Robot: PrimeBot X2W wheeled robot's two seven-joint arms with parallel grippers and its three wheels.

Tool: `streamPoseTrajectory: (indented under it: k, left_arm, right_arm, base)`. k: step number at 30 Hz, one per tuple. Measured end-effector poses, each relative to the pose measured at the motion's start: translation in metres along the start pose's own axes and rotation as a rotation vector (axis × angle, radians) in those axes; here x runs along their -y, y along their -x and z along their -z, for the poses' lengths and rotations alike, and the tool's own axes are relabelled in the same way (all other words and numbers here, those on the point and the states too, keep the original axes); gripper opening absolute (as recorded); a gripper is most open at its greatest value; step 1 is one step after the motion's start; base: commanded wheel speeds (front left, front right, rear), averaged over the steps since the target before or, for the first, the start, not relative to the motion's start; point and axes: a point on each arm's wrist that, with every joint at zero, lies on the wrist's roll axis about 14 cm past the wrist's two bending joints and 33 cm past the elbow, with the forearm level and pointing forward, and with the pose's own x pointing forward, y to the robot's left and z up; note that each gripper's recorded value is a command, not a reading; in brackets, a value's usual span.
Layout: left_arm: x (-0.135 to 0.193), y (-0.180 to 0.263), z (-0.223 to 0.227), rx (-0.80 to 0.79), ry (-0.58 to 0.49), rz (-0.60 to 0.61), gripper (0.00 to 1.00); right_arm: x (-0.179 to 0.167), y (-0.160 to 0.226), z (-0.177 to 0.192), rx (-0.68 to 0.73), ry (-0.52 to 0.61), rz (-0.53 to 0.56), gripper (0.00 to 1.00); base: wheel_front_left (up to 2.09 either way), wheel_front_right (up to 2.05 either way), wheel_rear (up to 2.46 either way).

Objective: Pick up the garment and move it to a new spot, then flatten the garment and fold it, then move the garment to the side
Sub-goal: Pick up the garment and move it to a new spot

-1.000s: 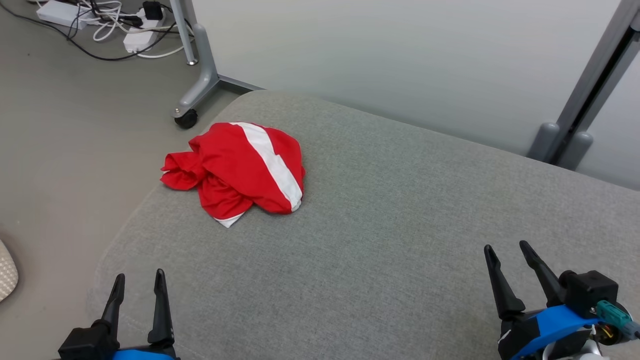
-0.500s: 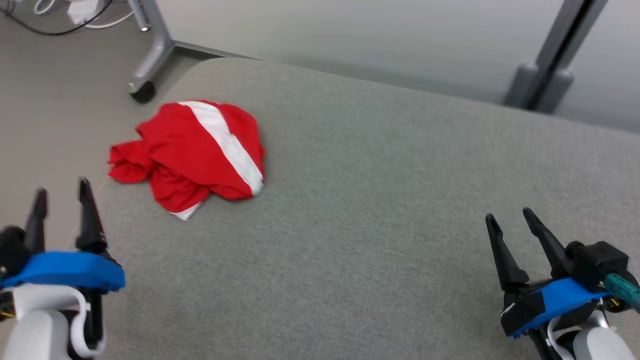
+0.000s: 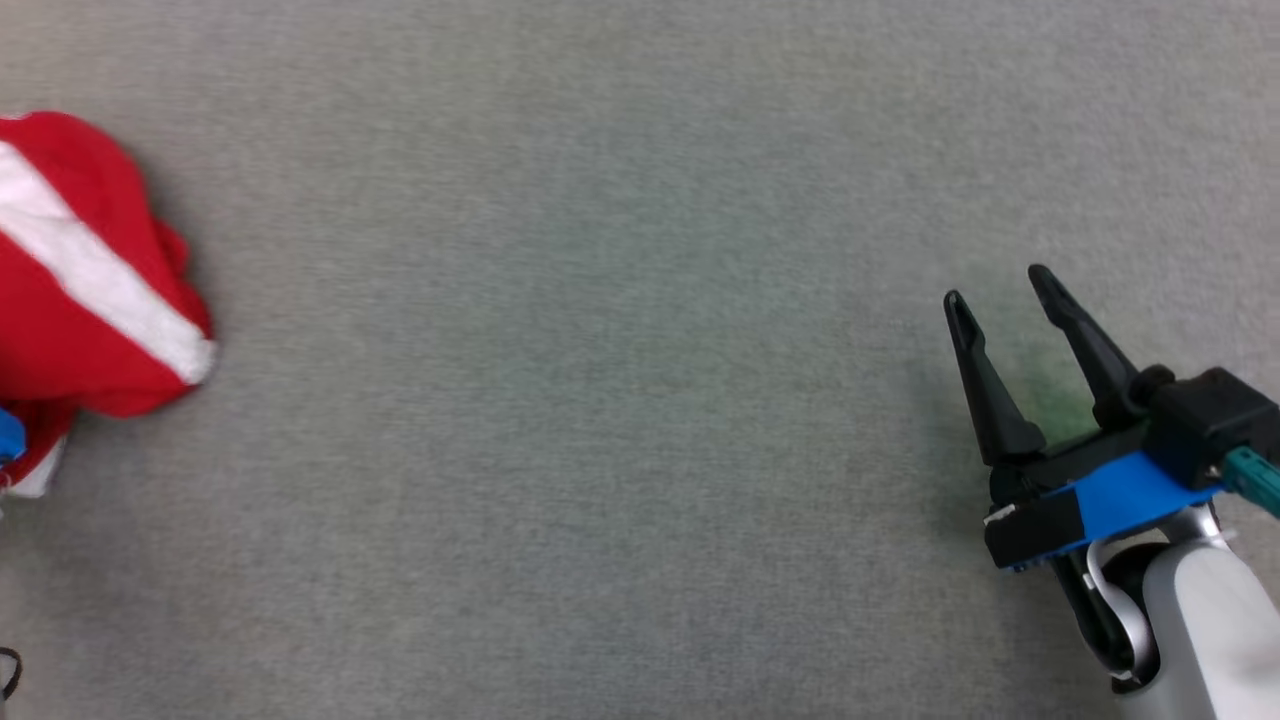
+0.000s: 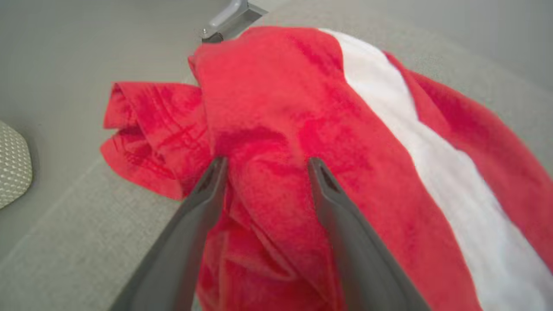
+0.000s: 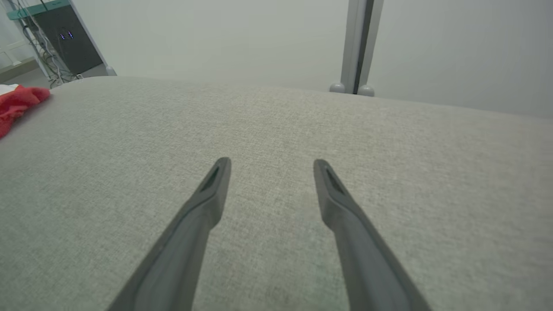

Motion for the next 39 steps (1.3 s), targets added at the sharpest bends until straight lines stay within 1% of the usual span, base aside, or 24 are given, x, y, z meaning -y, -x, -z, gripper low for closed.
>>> streamPoseTrajectory:
  k: [2, 4, 5, 7, 8, 9, 10, 11, 13, 15, 16, 19, 24, 28, 31, 35, 39]
  left_arm:
    - [0.003, -0.012, 0.025, -0.11, 0.017, -0.011, 1.0]
    - [0.011, -0.019, 0.047, -0.211, 0.069, 0.004, 1.0]
    - [0.015, -0.021, 0.054, -0.242, 0.1, 0.01, 1.0]
    - [0.018, -0.024, 0.059, -0.284, 0.105, 0.014, 1.0]
    - [0.019, -0.024, 0.06, -0.299, 0.102, 0.019, 0.5]
    - [0.02, -0.024, 0.059, -0.304, 0.1, 0.027, 0.27]
    - [0.023, -0.02, 0.058, -0.303, 0.1, 0.054, 0.0]
    - [0.023, -0.02, 0.058, -0.303, 0.1, 0.054, 0.0]
    - [0.03, -0.013, 0.051, -0.289, 0.101, 0.099, 0.0]
    - [0.035, -0.002, 0.018, -0.176, 0.044, 0.15, 0.0]
    - [0.035, -0.002, 0.018, -0.176, 0.044, 0.15, 0.0]
    - [0.041, 0.014, -0.038, -0.009, -0.02, 0.202, 0.0]
    - [0.075, 0.062, -0.117, 0.217, -0.101, 0.344, 0.0]
    - [0.121, 0.11, -0.16, 0.358, -0.169, 0.499, 0.0]
    - [0.161, 0.144, -0.176, 0.429, -0.22, 0.63, 0.0]
    - [0.225, 0.189, -0.172, 0.468, -0.271, 0.831, 0.0]
    - [0.286, 0.225, -0.144, 0.443, -0.318, 1.027, 0.0]
  right_arm:
    - [0.011, 0.003, 0.004, -0.006, 0.003, 0.027, 1.0]
    - [0.021, 0.007, 0.006, -0.007, 0.009, 0.053, 1.0]
    - [0.025, 0.009, 0.005, -0.004, 0.014, 0.065, 1.0]
    - [0.033, 0.014, 0.004, -0.002, 0.021, 0.088, 1.0]
    - [0.036, 0.017, 0.002, 0.003, 0.024, 0.098, 1.0]
    - [0.038, 0.019, 0.0, 0.009, 0.024, 0.107, 1.0]
    - [0.042, 0.024, -0.004, 0.021, 0.02, 0.125, 1.0]
    - [0.042, 0.024, -0.004, 0.021, 0.02, 0.125, 1.0]
    - [0.043, 0.031, -0.007, 0.027, 0.015, 0.136, 1.0]
    - [0.04, 0.039, -0.018, 0.06, 0.006, 0.146, 1.0]
    - [0.04, 0.039, -0.018, 0.06, 0.006, 0.146, 1.0]
    - [0.035, 0.048, -0.033, 0.101, 0.004, 0.148, 1.0]
    - [0.027, 0.069, -0.058, 0.166, 0.002, 0.156, 1.0]
    - [0.029, 0.093, -0.072, 0.203, 0.002, 0.188, 1.0]
    - [0.035, 0.112, -0.081, 0.231, 0.0, 0.228, 1.0]
    - [0.048, 0.139, -0.083, 0.248, -0.009, 0.298, 1.0]
    - [0.063, 0.163, -0.085, 0.258, -0.009, 0.368, 1.0]
  base:
    - [0.0, 0.0, 0.0]
    - [0.0, 0.0, 0.0]
    - [0.0, 0.0, 0.0]
    - [0.0, 0.0, 0.0]
    - [0.0, 0.0, 0.0]
    - [0.0, 0.0, 0.0]
    - [0.0, 0.0, 0.0]
    - [0.0, 0.0, 0.0]
    - [0.0, 0.0, 0.0]
    - [0.0, 0.0, 0.0]
    - [0.0, 0.0, 0.0]
    - [0.0, 0.0, 0.0]
    - [0.0, 0.0, 0.0]
    - [0.0, 0.0, 0.0]
    - [0.0, 0.0, 0.0]
    - [0.0, 0.0, 0.0]
    - [0.0, 0.0, 0.0]
